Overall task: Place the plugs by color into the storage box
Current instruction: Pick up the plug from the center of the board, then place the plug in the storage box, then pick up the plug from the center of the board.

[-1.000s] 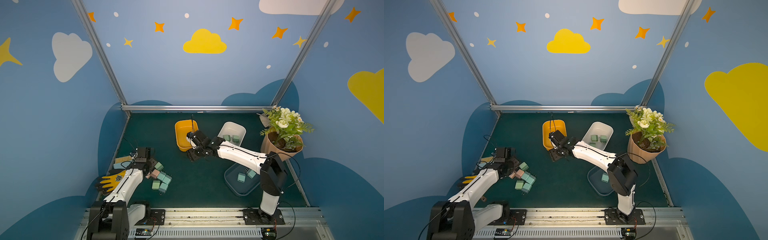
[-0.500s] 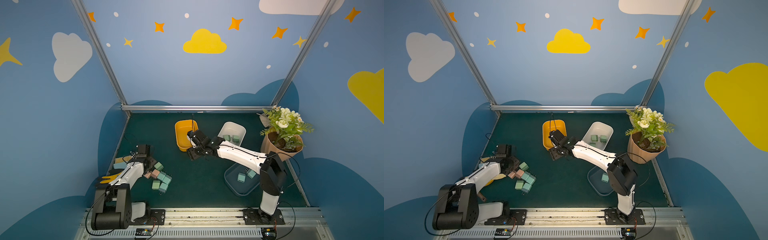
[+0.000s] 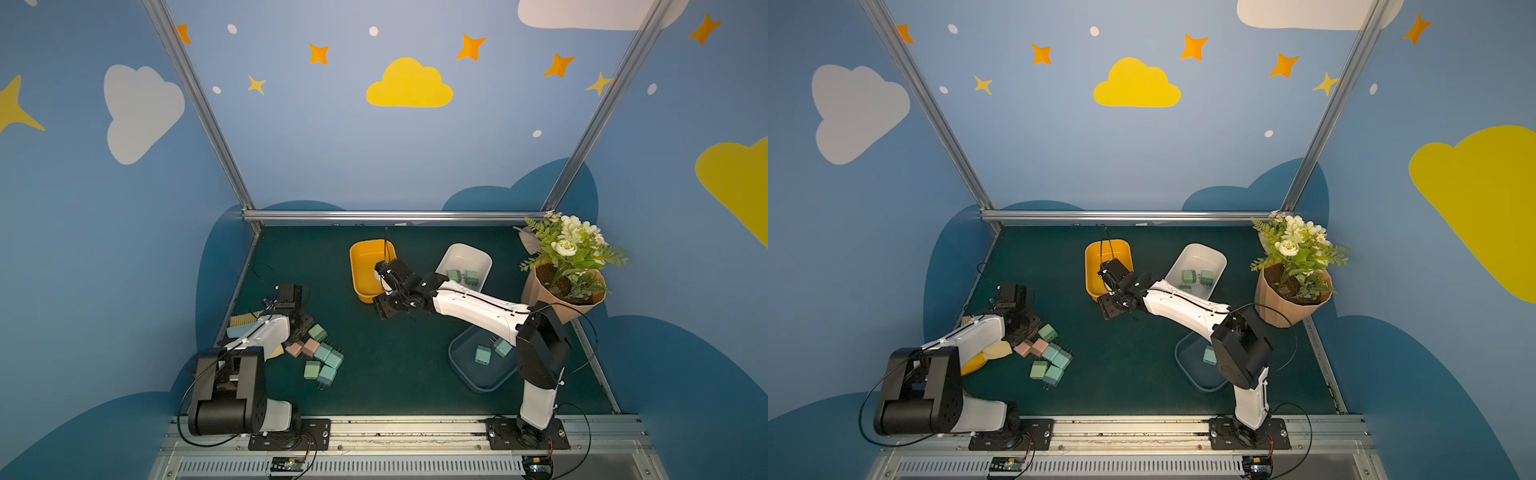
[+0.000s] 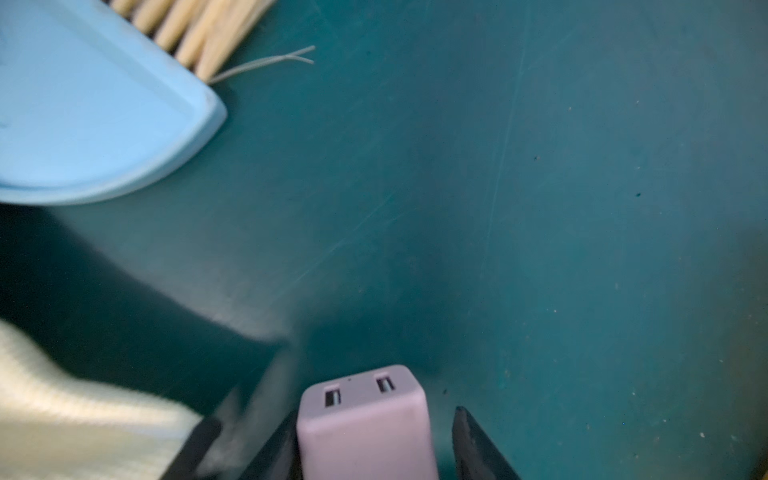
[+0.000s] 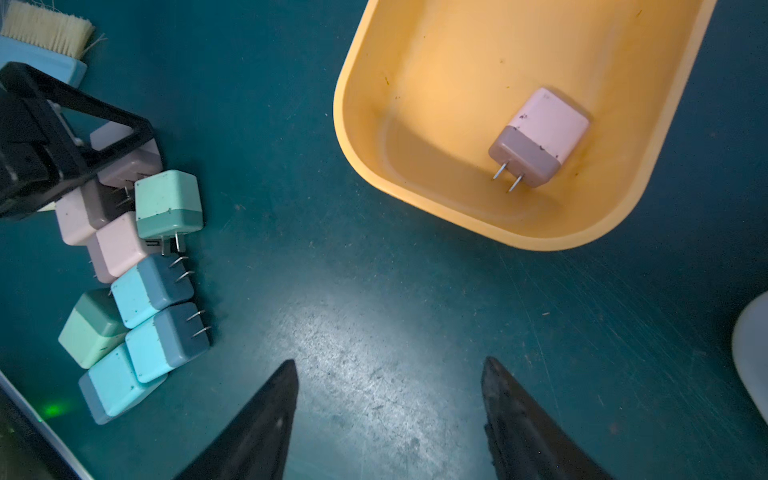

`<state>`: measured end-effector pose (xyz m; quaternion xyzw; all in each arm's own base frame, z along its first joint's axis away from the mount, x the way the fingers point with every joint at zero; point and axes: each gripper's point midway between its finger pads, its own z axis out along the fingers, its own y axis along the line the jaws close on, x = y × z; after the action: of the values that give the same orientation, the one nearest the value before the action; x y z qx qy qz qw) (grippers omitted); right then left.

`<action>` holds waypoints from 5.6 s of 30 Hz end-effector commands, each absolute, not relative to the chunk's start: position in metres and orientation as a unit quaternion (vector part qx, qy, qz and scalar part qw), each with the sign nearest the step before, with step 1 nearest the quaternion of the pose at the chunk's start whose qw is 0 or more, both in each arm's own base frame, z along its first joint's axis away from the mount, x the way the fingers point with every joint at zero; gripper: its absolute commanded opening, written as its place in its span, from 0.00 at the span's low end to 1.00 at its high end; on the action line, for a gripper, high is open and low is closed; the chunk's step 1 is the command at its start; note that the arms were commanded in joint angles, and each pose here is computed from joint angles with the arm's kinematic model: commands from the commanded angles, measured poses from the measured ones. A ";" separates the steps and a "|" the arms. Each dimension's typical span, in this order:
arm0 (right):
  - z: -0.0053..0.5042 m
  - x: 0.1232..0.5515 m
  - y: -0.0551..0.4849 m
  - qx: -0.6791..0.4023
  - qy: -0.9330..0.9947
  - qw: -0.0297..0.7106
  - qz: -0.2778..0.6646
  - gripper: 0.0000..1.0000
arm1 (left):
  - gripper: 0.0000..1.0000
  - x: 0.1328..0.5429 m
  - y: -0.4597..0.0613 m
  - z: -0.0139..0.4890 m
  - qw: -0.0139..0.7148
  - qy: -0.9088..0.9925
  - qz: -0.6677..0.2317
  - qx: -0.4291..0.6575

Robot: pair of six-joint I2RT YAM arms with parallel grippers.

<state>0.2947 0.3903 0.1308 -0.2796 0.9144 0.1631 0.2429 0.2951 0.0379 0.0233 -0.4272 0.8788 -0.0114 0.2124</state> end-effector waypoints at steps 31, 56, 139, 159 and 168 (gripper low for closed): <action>0.194 0.235 0.456 -0.343 0.778 0.140 0.508 0.62 | 0.26 0.298 0.029 0.034 0.217 0.899 -0.030 -0.379; 0.209 0.311 0.379 -0.213 0.821 0.257 0.464 0.65 | 0.28 0.376 -0.083 0.152 0.324 0.933 -0.078 -0.135; 0.148 0.153 0.457 -0.411 0.794 0.105 0.436 0.63 | 0.53 0.177 -0.082 0.158 0.241 0.957 -0.127 -0.102; 0.112 0.138 0.509 -0.462 0.797 0.108 0.374 0.64 | 0.52 0.109 -0.006 0.156 0.277 0.898 -0.098 -0.327; 0.069 0.166 0.522 -0.457 0.827 0.118 0.304 0.68 | 0.53 0.114 -0.007 0.160 0.294 0.898 -0.103 -0.310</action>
<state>0.1563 0.5228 0.0814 -0.4586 0.8154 0.3341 0.1153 0.1147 -0.0093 0.1610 -0.3164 0.8943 -0.1151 0.2949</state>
